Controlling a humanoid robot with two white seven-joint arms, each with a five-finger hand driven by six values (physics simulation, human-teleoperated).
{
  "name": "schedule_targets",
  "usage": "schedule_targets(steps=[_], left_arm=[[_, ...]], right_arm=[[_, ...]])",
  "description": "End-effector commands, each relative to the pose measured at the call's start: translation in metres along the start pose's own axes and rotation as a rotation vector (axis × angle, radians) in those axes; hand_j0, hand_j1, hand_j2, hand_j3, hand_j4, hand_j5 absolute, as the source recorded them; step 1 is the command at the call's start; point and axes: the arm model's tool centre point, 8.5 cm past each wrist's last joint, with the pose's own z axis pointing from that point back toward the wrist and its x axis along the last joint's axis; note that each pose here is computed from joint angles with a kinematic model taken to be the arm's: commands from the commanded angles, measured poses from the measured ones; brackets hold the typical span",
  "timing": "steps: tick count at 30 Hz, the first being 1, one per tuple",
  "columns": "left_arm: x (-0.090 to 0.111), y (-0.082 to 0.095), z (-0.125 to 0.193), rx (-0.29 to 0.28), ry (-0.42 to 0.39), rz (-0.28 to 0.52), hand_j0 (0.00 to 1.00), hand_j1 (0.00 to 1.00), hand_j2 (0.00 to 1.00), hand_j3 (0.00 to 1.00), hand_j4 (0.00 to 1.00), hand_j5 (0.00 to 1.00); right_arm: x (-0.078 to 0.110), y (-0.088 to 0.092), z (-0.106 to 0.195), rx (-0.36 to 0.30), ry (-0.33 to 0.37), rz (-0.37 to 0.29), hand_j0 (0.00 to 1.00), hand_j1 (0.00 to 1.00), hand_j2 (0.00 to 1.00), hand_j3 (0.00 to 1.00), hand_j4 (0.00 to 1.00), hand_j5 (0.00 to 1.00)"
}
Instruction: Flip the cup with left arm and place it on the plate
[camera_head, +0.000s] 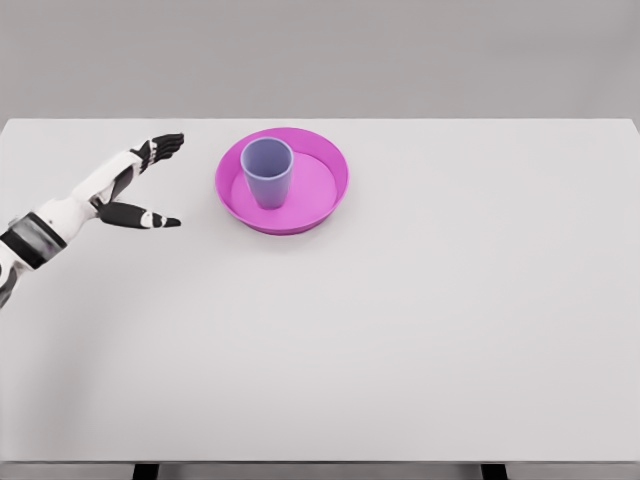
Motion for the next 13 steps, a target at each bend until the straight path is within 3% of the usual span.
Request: schedule_targets(steps=[1,3,6,13], left_arm=[[0.002,-0.001,0.021,-0.131,0.036,-0.039,1.00,1.00,1.00,1.00,1.00,1.00],[0.018,0.011,0.041,-0.164,0.033,-0.087,1.00,1.00,1.00,1.00,1.00,1.00],[0.031,0.006,0.042,-0.187,-0.004,-0.086,1.00,1.00,1.00,1.00,1.00,1.00],[0.027,0.006,0.049,-0.194,0.017,-0.086,1.00,1.00,1.00,1.00,1.00,1.00]], right_arm=[[0.000,0.000,0.000,0.001,0.000,0.001,1.00,1.00,1.00,1.00,1.00,1.00],[0.000,0.000,0.000,0.001,0.000,0.001,1.00,1.00,1.00,1.00,1.00,1.00],[0.000,0.000,0.000,0.001,0.000,0.001,1.00,1.00,1.00,1.00,1.00,1.00],[0.000,0.000,0.000,0.001,0.000,0.001,1.00,1.00,1.00,1.00,1.00,1.00]])
